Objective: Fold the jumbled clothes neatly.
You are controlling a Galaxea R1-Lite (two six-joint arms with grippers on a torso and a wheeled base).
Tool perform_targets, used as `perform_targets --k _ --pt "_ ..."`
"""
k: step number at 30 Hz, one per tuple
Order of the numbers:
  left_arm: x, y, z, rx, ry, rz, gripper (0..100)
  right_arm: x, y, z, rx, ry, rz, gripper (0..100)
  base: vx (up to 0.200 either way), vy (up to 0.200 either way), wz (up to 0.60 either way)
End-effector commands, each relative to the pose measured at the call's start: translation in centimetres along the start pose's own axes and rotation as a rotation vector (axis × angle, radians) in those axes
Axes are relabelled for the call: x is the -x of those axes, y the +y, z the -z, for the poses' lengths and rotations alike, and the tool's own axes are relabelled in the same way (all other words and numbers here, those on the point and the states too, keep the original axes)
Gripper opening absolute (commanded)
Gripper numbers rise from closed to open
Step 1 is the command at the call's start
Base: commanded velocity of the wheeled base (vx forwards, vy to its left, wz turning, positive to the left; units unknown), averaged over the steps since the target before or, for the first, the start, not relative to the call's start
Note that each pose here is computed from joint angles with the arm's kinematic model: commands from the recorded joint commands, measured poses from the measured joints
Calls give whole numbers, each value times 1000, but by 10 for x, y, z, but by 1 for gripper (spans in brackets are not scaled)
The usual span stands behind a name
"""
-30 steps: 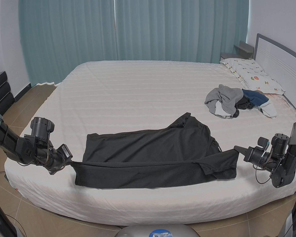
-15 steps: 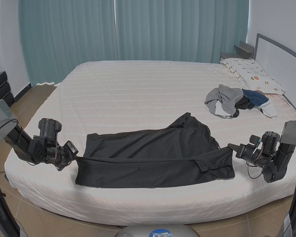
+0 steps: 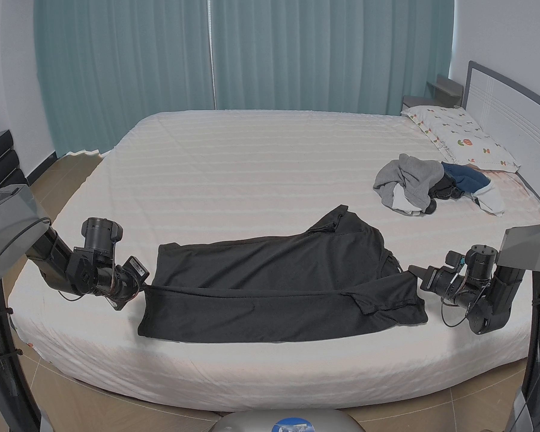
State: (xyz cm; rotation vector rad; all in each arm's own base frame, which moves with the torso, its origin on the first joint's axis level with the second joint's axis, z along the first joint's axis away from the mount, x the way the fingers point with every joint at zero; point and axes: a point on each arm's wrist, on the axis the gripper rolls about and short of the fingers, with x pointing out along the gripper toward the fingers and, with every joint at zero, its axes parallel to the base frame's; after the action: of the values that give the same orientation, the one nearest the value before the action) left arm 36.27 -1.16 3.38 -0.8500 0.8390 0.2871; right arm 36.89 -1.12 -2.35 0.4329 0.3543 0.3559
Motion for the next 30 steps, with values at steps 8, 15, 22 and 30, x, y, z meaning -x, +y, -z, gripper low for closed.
perform_targets --k 8,15,22,30 --pt "-19 2 -1 19 -9 -33 0 -14 -13 14 -9 2 33 0 0 0 0" --pt "-25 3 0 18 -6 -39 0 -20 -14 17 -13 2 25 0 0 0 0" --pt "-36 5 0 18 -24 -69 0 -26 -17 20 -45 -14 23 0 0 0 0" --pt "-37 5 1 17 -21 -71 0 -30 -19 24 -47 -9 23 0 0 0 0"
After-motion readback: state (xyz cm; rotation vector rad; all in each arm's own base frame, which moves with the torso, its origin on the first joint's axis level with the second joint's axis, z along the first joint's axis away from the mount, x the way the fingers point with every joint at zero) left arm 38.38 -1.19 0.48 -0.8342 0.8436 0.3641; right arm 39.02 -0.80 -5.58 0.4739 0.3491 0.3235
